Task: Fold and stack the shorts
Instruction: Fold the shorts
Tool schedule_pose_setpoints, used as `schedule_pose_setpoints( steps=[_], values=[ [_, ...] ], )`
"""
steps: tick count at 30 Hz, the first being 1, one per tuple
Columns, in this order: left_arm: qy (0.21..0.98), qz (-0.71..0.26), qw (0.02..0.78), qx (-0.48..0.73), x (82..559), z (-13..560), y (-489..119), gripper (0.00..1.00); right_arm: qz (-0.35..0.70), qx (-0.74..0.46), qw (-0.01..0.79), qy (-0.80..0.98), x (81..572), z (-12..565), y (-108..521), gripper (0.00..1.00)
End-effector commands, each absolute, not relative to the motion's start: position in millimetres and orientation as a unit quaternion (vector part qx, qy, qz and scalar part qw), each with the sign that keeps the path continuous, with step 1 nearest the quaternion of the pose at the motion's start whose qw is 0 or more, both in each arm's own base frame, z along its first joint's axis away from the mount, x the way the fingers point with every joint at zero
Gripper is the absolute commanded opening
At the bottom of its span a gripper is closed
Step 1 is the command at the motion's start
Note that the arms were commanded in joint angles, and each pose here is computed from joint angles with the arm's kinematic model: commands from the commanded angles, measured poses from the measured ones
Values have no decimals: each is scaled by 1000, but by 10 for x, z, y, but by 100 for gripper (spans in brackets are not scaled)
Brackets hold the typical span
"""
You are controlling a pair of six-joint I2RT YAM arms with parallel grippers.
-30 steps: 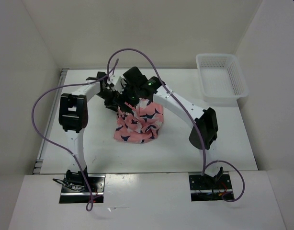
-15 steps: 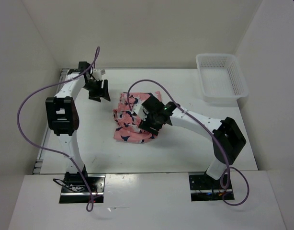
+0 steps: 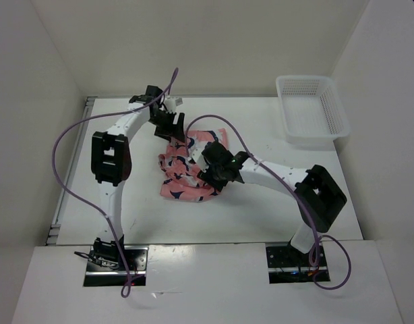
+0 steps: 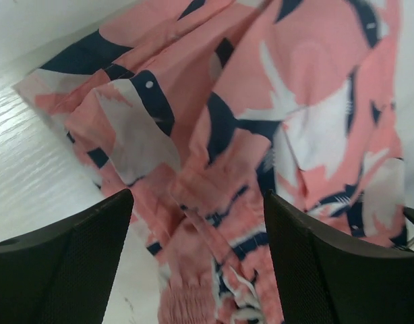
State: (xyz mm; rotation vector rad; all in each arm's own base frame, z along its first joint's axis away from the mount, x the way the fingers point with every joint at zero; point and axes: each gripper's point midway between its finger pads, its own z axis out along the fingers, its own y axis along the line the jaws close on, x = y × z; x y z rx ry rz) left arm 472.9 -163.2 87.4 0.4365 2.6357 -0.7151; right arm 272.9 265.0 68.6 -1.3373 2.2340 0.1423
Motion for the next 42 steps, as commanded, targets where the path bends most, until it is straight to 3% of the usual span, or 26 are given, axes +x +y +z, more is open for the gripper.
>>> schedule_pose_setpoints(
  steps=[1, 7, 9, 11, 13, 14, 15, 17, 22, 31, 33, 38, 39, 42],
  values=[
    [934, -249, 188, 172, 4840, 730, -1710, 85, 74, -456, 294, 837, 2814, 722, 2769, 52],
    [929, -249, 193, 195, 4847, 664, -1943, 87, 24, -402, 312, 861, 3065, 588, 2572, 44],
    [927, -255, 193, 197, 4857, 635, -1968, 82, 15, -393, 303, 868, 3078, 507, 2491, 43],
    [924, -261, 197, 199, 4872, 651, -1991, 71, 13, -394, 299, 869, 3063, 446, 2476, 38],
    [922, -267, 196, 200, 4863, 660, -2008, 50, 11, -395, 293, 871, 3034, 405, 2448, 30],
    [922, -267, 196, 200, 4863, 660, -2008, 41, 9, -401, 293, 868, 3038, 406, 2444, 17],
    [920, -266, 208, 198, 4893, 766, -1958, 24, 6, -406, 289, 867, 3009, 402, 2410, 10],
    [918, -265, 220, 195, 4920, 882, -1907, 16, 2, -424, 296, 856, 3001, 467, 2377, 0],
    [915, -245, 263, 183, 5071, 1303, -1694, 10, -19, -456, 286, 842, 2880, 499, 2185, 0],
    [914, -241, 273, 180, 5058, 1533, -1635, 11, -20, -517, 284, 807, 2698, 505, 2204, 0],
    [915, -248, 262, 180, 5011, 1471, -1652, 16, -14, -525, 288, 801, 2688, 513, 2257, 13],
    [933, -254, 193, 165, 4687, 1131, -1612, 40, 3, -534, 304, 789, 2745, 639, 2392, 48],
    [934, -254, 188, 164, 4645, 1120, -1606, 59, 2, -536, 308, 786, 2768, 672, 2411, 51],
    [929, -265, 195, 168, 4549, 1272, -1625, 84, 10, -535, 319, 782, 2801, 804, 2474, 57]
  ],
)
